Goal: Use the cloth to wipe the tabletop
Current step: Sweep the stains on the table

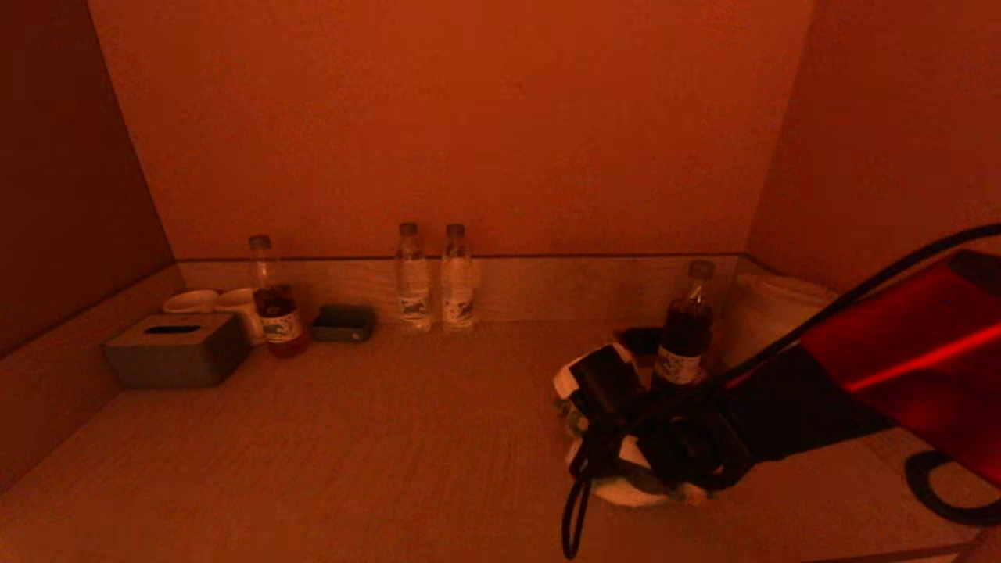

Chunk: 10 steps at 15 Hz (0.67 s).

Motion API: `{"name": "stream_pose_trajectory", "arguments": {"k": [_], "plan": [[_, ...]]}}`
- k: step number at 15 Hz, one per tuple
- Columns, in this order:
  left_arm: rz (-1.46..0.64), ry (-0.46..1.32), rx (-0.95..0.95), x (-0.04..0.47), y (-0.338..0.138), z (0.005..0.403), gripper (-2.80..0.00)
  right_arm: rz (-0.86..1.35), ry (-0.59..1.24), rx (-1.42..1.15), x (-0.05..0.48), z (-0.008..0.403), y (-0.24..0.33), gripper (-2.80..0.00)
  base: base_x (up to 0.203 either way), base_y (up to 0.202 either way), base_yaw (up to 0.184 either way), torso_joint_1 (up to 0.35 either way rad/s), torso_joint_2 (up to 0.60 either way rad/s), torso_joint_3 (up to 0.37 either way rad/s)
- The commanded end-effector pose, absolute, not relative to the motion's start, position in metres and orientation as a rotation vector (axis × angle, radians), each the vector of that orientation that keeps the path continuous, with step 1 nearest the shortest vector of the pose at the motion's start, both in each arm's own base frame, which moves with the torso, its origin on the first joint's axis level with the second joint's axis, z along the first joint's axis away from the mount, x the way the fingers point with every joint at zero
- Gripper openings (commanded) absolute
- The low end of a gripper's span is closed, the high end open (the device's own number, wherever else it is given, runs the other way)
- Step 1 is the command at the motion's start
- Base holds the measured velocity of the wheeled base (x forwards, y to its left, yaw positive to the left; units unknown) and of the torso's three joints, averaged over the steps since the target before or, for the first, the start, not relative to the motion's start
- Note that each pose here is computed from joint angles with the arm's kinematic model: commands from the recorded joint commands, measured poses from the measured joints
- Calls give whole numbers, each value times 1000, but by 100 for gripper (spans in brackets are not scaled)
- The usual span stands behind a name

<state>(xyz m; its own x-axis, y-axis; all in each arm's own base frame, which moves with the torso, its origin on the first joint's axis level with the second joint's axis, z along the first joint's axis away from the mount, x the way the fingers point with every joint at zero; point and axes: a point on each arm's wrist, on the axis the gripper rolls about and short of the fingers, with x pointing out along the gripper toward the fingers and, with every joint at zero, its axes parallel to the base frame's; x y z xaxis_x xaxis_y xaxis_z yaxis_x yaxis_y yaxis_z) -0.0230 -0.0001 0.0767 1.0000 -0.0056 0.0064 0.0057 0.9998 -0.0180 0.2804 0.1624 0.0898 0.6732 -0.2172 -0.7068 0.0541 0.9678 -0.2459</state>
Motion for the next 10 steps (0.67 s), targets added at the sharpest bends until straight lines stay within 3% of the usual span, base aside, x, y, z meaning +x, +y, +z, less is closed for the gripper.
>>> {"name": "stream_pose_trajectory", "arguments": {"k": [1,6,10], "plan": [[-6,-8,-18,-23,0,77,-280,-162,791,-184,261,106,149,-280,0,0,0,0,0,0],[-8,-8,-18,-23,0,77,-280,-167,793,-178,256,107,146,-280,0,0,0,0,0,0],[-6,-8,-18,-23,0,77,-280,-160,720,-109,197,138,109,-280,0,0,0,0,0,0]]}}
